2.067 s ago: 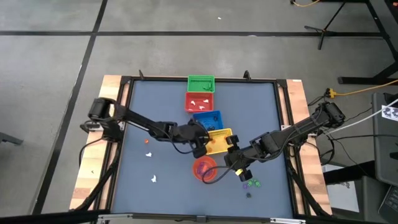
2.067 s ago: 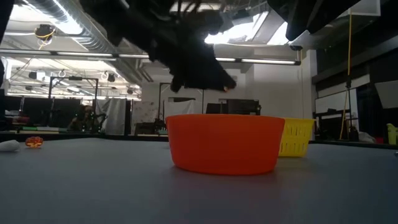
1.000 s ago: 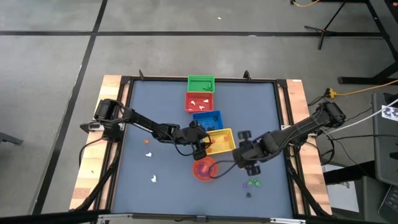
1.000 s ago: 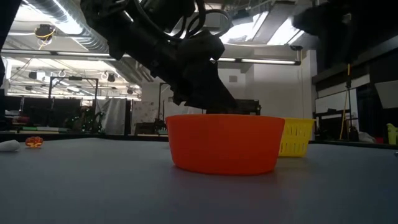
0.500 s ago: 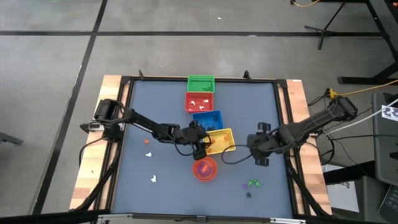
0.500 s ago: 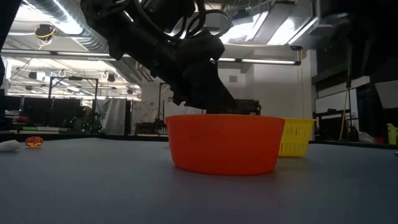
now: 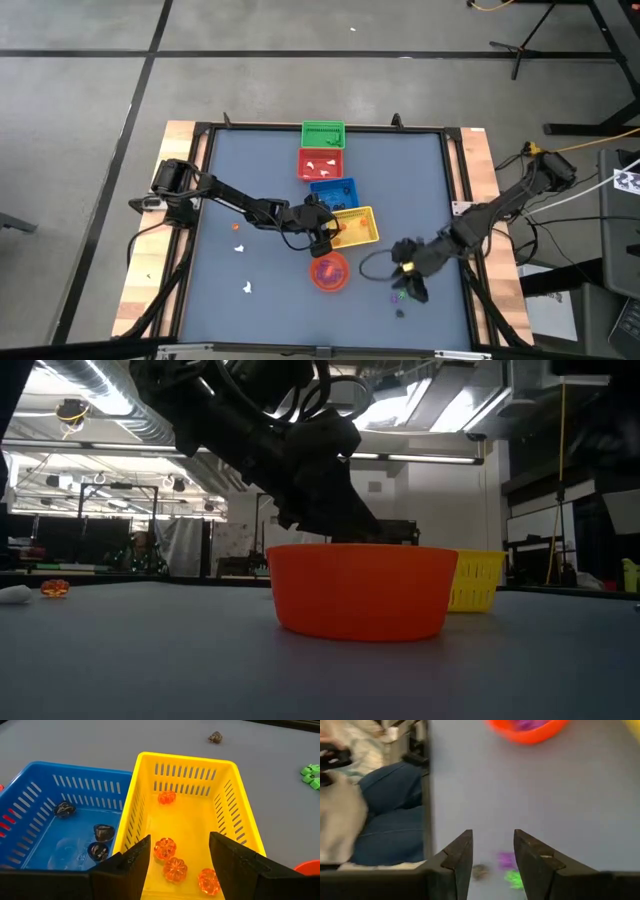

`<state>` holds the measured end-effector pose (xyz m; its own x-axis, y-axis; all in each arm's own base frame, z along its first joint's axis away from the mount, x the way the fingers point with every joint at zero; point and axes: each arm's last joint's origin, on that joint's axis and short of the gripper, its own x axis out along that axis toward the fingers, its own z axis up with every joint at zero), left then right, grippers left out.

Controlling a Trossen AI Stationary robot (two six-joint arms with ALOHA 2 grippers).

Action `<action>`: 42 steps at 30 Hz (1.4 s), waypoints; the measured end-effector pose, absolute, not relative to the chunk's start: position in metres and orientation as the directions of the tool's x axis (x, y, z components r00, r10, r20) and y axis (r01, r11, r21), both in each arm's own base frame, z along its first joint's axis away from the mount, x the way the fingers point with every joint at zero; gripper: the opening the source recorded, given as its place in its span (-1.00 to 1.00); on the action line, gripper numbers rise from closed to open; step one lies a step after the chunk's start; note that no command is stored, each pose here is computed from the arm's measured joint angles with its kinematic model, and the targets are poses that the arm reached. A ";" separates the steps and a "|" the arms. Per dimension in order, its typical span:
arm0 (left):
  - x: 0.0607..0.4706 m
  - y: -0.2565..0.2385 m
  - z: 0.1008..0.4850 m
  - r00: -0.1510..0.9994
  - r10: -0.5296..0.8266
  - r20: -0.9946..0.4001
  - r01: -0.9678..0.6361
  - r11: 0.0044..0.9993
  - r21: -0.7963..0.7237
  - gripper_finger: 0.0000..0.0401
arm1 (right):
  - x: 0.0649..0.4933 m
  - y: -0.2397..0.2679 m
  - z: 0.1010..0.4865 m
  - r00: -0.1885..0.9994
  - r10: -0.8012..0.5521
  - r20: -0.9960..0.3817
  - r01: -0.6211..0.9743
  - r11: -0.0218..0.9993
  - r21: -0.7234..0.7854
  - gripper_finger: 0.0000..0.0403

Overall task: Sort Halloween decoration
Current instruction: Put the black skull toy into the blue bin

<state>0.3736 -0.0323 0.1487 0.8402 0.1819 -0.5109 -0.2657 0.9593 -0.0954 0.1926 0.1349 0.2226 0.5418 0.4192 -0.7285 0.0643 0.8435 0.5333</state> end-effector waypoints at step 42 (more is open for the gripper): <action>0.374 -0.032 0.149 0.841 0.179 -0.511 -0.264 0.960 -0.098 -0.07 | 0.174 0.231 0.146 0.359 0.434 -0.826 0.125 0.855 0.504 -0.30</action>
<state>0.3736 -0.0323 0.1488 0.8407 0.1790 -0.5110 -0.2636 0.9597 -0.0977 0.1736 0.2309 0.1458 0.3587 0.4344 -0.8262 0.1246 0.8549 0.5036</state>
